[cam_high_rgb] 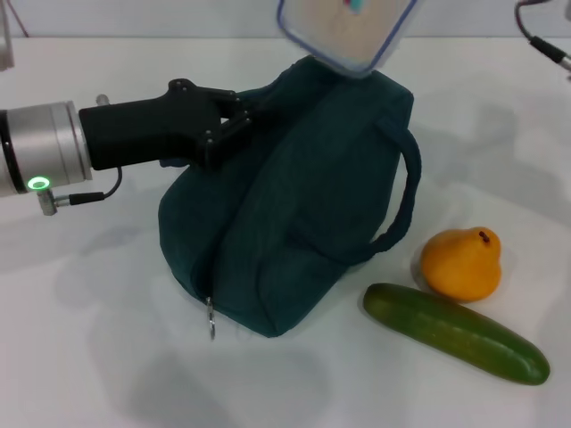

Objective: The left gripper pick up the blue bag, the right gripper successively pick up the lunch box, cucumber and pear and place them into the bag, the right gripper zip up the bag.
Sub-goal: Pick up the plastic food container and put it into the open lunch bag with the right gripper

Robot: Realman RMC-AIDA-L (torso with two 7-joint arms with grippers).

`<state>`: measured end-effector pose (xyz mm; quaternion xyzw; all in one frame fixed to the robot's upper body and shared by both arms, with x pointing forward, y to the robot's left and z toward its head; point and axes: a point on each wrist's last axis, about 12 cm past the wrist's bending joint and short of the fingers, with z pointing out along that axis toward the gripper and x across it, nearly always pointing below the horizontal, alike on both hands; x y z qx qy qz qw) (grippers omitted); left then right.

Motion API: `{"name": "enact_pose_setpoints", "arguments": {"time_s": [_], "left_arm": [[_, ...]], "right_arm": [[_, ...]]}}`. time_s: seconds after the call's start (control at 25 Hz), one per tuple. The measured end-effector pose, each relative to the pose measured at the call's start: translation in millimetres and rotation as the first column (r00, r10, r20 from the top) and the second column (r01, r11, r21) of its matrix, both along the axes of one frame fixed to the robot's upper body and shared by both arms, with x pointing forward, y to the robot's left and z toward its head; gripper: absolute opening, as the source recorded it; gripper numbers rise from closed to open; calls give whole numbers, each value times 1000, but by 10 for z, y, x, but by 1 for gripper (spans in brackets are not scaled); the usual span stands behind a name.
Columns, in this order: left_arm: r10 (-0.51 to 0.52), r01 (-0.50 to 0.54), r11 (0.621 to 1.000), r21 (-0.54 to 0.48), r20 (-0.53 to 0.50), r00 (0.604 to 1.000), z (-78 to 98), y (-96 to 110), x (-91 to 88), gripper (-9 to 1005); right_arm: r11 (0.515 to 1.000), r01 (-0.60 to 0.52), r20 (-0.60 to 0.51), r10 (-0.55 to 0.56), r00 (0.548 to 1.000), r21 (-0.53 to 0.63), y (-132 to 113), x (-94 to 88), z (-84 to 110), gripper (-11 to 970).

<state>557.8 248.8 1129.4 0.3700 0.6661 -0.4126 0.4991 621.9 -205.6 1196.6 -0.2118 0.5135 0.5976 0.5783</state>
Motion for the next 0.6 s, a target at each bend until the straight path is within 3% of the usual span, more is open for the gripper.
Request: {"name": "enact_pose_setpoints", "arguments": {"time_s": [0.32,0.6], "left_arm": [[0,0,1000,-2,-2,1000,-3,-1,1,45],[27,-27,1000,6,8,1000,-17,14,27,45]], "right_arm": [[997,-39,-26,38,999,-65,68,-36,-91,97],[996,-43,-46,40,998,-79,-52,-154,-224,97]]}}
